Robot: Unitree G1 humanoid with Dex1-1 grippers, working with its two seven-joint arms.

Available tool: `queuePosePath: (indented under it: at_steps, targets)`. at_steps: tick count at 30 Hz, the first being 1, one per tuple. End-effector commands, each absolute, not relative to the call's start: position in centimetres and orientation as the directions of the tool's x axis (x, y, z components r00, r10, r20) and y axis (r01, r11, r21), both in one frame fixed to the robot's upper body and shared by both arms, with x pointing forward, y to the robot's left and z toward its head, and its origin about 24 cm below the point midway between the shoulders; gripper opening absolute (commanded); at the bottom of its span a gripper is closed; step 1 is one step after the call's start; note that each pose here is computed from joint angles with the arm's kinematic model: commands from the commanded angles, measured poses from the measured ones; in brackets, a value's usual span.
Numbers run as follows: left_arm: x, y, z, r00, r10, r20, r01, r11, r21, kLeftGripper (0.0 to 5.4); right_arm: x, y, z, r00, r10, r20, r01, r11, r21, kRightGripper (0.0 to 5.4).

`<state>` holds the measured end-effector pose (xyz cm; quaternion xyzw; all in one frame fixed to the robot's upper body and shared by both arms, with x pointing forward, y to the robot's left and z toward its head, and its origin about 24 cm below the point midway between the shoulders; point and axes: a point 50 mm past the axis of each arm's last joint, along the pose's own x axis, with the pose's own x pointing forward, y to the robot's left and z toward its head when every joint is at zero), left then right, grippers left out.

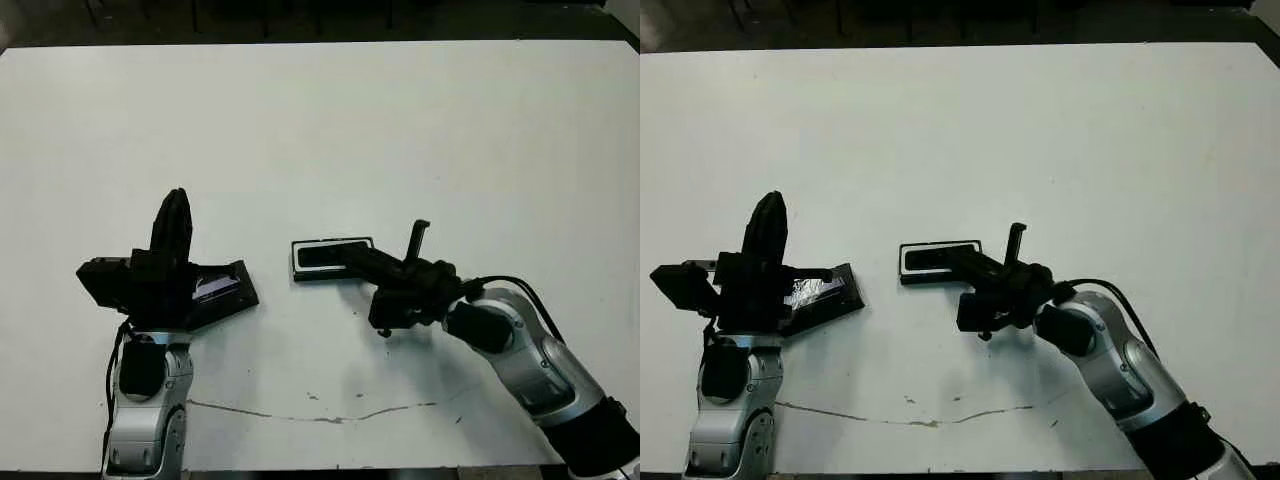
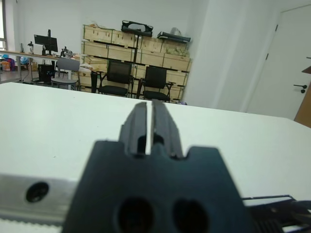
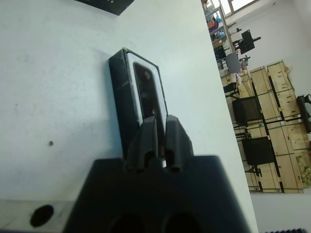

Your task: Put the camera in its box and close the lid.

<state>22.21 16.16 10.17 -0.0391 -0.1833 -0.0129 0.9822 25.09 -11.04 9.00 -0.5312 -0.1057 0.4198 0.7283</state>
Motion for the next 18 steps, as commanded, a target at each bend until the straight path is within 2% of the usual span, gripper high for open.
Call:
queuePosePath:
  at_steps: [1,10,18]
  targets:
    - [21.7,16.3,9.7,0.942,0.003,0.335,0.022,0.997,-0.068,0.0,24.7,-11.7,8.2,0.627,0.7,-0.344,-0.528,0.056,-0.848,0.02]
    - [21.5,16.1,9.8,0.942,0.004,0.336,0.029,0.995,-0.094,0.0,24.5,-11.9,8.3,0.642,0.687,-0.342,-0.523,0.066,-0.85,0.02]
    - [21.6,16.2,9.8,0.942,0.006,0.335,0.029,0.995,-0.098,0.0,25.1,-12.4,9.3,0.682,0.658,-0.319,-0.52,0.129,-0.844,0.02]
